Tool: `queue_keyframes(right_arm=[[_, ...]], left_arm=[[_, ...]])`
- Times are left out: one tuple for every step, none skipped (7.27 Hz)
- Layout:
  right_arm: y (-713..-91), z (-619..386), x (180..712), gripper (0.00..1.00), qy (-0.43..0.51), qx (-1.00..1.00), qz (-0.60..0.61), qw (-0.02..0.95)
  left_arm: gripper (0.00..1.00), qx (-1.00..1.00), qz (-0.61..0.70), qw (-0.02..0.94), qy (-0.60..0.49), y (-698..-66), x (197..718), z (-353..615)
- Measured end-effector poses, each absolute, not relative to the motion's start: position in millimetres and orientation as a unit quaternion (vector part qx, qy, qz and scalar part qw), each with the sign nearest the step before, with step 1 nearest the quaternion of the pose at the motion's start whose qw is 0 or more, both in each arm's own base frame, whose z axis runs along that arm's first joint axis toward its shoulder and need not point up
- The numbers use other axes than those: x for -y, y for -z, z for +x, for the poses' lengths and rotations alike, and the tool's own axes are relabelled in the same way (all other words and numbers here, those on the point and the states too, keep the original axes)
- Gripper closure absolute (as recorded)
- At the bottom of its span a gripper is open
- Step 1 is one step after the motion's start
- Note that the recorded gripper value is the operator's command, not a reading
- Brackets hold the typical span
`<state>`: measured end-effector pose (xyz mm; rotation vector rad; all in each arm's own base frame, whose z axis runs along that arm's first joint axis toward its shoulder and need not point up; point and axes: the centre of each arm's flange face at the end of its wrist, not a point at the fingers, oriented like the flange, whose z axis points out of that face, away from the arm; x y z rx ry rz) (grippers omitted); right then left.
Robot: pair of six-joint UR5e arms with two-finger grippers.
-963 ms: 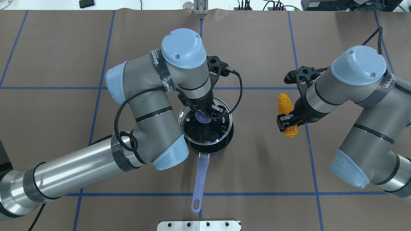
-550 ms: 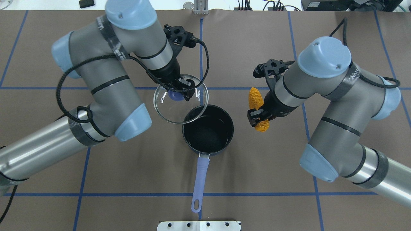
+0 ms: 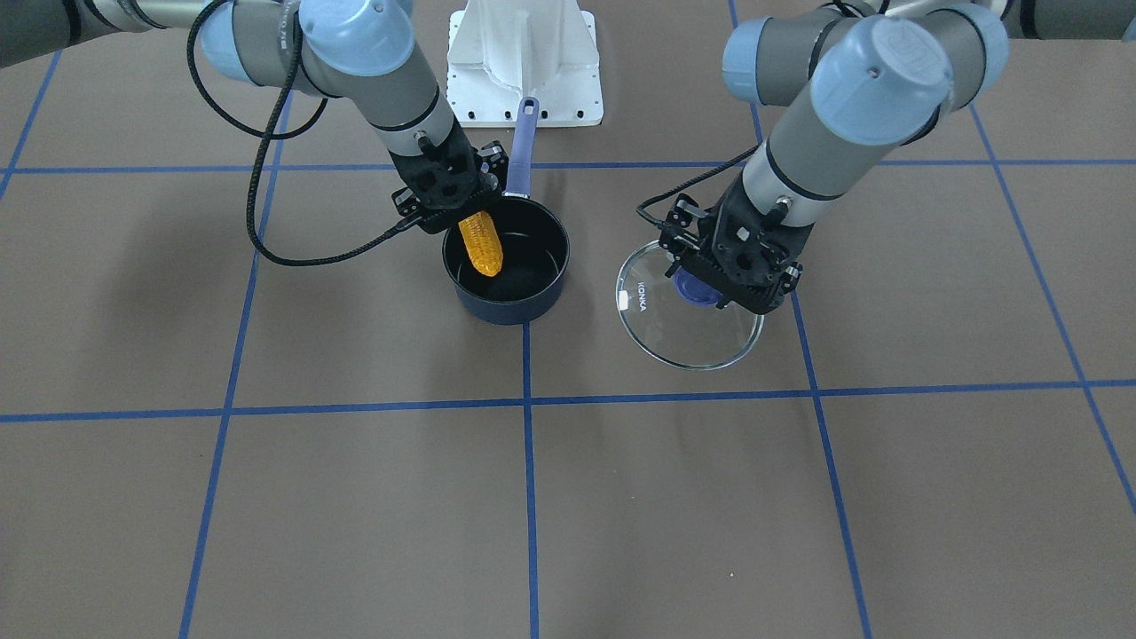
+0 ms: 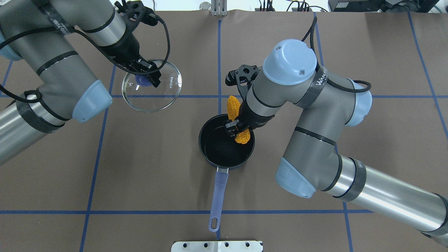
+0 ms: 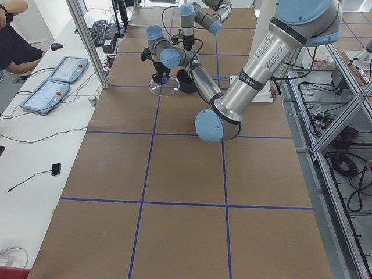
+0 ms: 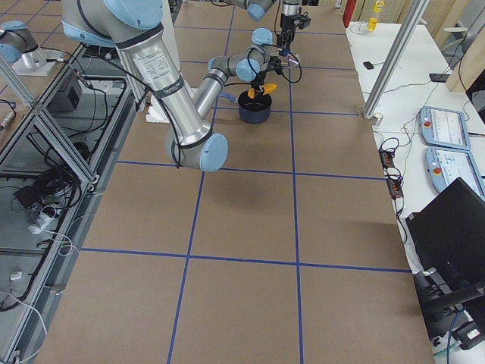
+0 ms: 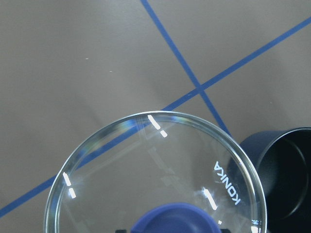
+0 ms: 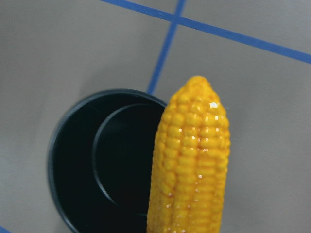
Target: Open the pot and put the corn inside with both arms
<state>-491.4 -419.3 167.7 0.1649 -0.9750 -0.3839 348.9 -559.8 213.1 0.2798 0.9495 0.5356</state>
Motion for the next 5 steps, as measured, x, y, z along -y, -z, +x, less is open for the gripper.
queue_keyframes(right_arm=[[-163,-501,411,0.00,0.182,0.461,0.086,0.864],[-160,-506,405,0.00,0.182,0.461,0.091,0.864],[-156,-507,401,0.00,0.184,0.463,0.093,0.862],[-151,-504,399,0.00,0.185,0.467,0.096,0.859],[-147,-499,399,0.00,0.184,0.470,0.101,0.857]], left_arm=[[0.46,-0.438,0.138,0.848,-0.264,-242,567,328],[0.46,-0.425,0.139,0.851,-0.276,-277,572,306],[0.47,-0.413,0.137,0.855,-0.282,-312,575,285],[0.47,-0.403,0.129,0.860,-0.284,-344,575,267],[0.47,-0.397,0.116,0.865,-0.285,-371,572,257]])
